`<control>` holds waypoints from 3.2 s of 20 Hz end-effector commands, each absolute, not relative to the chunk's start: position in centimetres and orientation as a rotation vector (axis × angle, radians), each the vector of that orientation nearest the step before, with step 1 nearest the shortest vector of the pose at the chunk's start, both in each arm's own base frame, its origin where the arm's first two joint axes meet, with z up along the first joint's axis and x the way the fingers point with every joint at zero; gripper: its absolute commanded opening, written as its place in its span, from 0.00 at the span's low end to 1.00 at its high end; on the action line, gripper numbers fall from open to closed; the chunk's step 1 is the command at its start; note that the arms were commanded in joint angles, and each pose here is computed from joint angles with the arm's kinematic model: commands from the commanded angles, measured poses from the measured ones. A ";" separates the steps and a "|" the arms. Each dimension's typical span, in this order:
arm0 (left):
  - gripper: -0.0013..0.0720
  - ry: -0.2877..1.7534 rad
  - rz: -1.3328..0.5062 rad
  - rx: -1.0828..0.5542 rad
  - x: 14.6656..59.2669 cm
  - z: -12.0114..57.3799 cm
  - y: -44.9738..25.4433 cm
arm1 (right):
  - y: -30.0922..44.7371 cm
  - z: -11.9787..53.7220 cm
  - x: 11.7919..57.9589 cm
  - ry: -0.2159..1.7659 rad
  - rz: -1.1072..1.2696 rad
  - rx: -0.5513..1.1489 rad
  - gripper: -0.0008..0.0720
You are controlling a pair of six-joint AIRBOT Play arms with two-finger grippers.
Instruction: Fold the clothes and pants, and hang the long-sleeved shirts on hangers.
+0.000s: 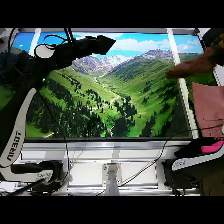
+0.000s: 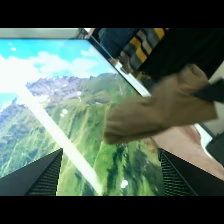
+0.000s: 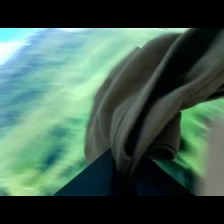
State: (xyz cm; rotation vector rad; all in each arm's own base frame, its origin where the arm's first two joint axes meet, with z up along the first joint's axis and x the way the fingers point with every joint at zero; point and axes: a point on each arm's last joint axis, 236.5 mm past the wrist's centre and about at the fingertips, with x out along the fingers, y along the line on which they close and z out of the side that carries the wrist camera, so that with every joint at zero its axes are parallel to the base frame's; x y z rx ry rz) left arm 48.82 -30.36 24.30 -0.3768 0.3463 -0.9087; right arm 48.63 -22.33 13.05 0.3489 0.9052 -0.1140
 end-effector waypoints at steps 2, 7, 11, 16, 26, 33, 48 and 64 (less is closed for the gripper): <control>0.97 0.334 -0.903 -0.377 48.9 24.9 -29.9 | -33.5 9.5 36.8 1.064 -0.431 0.518 0.03; 0.97 0.334 -0.902 -0.375 48.9 24.8 -29.9 | -38.9 10.8 29.4 1.003 -0.651 0.657 0.03; 0.97 0.334 -0.902 -0.375 48.9 24.8 -29.9 | -35.1 6.4 22.8 1.235 -0.720 0.849 0.03; 0.97 0.334 -0.902 -0.375 48.9 24.8 -29.9 | -29.1 1.1 19.4 1.400 -0.689 0.982 0.33; 0.62 0.223 -0.851 -0.358 48.2 30.1 -25.7 | -30.4 9.8 25.3 0.969 -0.647 0.896 0.72; 0.04 0.255 -0.429 -0.086 48.6 31.4 -10.3 | -22.3 20.7 35.8 0.680 -0.167 0.691 0.03; 0.04 0.678 -0.127 0.197 45.2 22.5 -0.7 | -10.5 22.0 37.0 0.989 -0.265 0.014 0.04; 0.04 0.678 -0.127 0.197 45.2 22.5 -0.7 | -9.2 21.1 36.9 1.013 -0.216 0.046 0.04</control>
